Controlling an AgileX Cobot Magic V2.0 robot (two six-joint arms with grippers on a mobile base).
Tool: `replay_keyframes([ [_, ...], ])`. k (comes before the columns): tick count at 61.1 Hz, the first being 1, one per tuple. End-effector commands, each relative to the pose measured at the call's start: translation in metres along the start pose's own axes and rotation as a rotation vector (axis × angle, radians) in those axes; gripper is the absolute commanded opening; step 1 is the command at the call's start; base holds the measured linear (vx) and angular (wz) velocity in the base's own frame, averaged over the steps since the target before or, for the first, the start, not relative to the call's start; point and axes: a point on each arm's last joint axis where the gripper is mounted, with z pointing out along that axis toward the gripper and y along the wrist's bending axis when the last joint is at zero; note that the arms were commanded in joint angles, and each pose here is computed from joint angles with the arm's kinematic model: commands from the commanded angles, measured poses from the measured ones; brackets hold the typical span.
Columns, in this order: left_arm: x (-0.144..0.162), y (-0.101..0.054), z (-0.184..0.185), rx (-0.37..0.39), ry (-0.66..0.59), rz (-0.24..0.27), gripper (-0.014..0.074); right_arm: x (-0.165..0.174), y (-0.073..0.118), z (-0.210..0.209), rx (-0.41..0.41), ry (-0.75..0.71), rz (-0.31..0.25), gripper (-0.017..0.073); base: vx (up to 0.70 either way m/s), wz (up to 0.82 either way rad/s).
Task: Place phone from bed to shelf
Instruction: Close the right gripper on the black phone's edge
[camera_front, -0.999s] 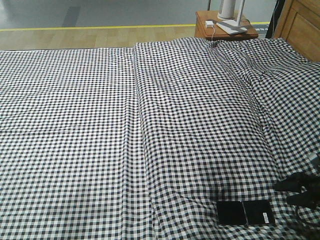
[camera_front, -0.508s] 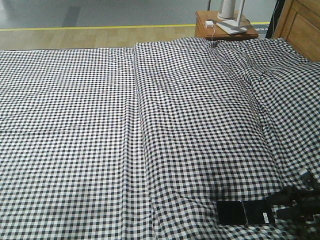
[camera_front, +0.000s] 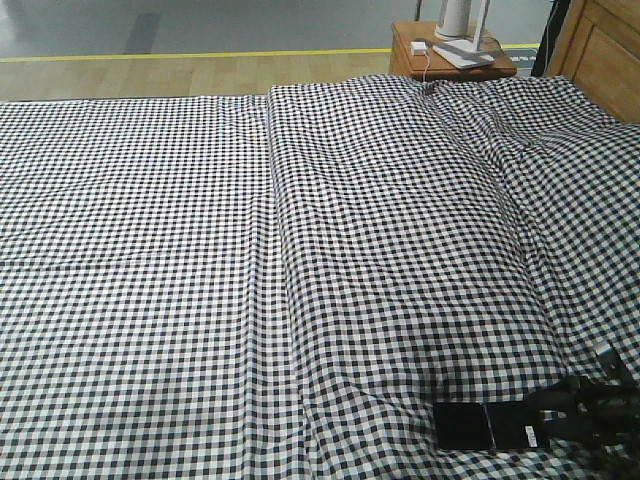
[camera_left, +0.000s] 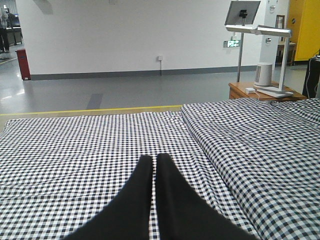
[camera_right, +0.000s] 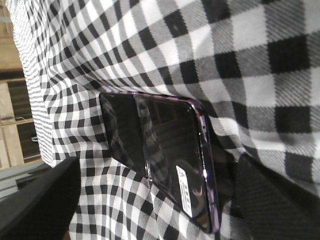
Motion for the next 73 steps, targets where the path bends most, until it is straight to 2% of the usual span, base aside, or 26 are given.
replay_keyframes([
  [1, -0.015, 0.000, -0.001, -0.002, -0.094, -0.019, 0.0001, -0.012, 0.023, -0.014, -0.097, -0.018, -0.056, 0.0594, 0.00, 0.00],
  [25, -0.015, 0.000, -0.001, -0.002, -0.094, -0.019, 0.0001, -0.020, 0.047, 0.023, -0.105, 0.062, -0.138, 0.0594, 0.00, 0.00],
  [38, -0.015, 0.000, -0.001, -0.002, -0.094, -0.019, 0.0001, -0.019, 0.050, 0.026, -0.117, 0.084, -0.128, 0.0589, 0.00, 0.00],
  [47, -0.015, 0.000, -0.001, -0.002, -0.094, -0.019, 0.0001, -0.017, 0.049, 0.026, -0.109, 0.104, -0.126, 0.0545, 0.00, 0.00],
  [56, -0.015, 0.000, -0.001, -0.002, -0.094, -0.019, 0.0001, -0.014, 0.047, 0.025, -0.094, 0.139, -0.138, 0.0414, 0.00, 0.00],
  [73, -0.015, 0.000, -0.001, -0.002, -0.094, -0.019, 0.0001, -0.013, 0.047, 0.025, -0.088, 0.157, -0.162, 0.0003, 0.00, 0.00],
])
